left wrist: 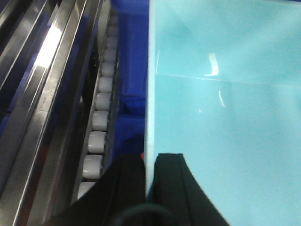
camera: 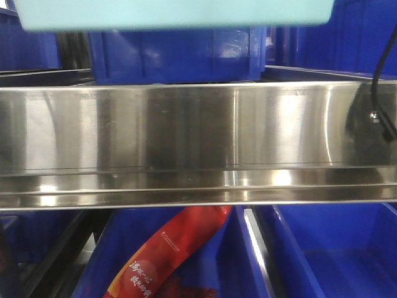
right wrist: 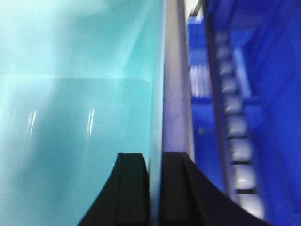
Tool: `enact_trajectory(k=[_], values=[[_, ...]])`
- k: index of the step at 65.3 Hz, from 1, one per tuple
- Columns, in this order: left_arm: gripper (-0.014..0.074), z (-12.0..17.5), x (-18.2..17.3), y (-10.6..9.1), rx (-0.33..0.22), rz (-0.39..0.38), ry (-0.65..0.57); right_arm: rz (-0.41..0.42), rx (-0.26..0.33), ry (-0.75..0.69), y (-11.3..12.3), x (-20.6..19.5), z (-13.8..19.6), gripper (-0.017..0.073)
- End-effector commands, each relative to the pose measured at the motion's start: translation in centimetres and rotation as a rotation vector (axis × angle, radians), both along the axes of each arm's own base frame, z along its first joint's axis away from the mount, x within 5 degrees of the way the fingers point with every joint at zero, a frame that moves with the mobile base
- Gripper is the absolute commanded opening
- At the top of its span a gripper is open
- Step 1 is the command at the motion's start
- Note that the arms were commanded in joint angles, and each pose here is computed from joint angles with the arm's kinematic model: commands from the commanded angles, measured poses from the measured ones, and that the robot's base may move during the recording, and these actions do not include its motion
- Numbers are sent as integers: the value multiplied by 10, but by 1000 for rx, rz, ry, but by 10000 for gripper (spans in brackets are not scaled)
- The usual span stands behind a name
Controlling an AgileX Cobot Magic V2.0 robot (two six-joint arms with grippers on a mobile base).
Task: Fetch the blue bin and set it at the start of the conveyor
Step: 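Lift the turquoise bin with both grippers and pull it off the shelf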
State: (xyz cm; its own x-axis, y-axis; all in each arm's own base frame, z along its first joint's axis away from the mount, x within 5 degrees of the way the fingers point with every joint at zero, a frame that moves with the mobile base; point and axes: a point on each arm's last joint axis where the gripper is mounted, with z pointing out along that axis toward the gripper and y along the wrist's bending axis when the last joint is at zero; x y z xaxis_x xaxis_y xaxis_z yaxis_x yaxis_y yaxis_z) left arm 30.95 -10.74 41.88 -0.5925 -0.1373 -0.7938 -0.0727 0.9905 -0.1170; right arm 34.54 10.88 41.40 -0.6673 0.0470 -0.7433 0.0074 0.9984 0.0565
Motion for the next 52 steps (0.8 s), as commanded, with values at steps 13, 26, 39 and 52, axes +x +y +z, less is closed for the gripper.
enact_trajectory(k=[13, 26, 39, 52], values=[[-111, 35, -39, -7, -43, -11, -176, -4, -12, -146, -9, -43, 33, -153], [-111, 50, -55, -4, -57, -38, -241, -1, 12, -205, -15, -59, 49, -153], [-111, 51, -56, -4, -53, -34, -241, 1, 16, -216, -16, -60, 52, -153], [-111, 51, -56, -3, -47, -33, -244, 1, 16, -216, -16, -60, 52, -153]])
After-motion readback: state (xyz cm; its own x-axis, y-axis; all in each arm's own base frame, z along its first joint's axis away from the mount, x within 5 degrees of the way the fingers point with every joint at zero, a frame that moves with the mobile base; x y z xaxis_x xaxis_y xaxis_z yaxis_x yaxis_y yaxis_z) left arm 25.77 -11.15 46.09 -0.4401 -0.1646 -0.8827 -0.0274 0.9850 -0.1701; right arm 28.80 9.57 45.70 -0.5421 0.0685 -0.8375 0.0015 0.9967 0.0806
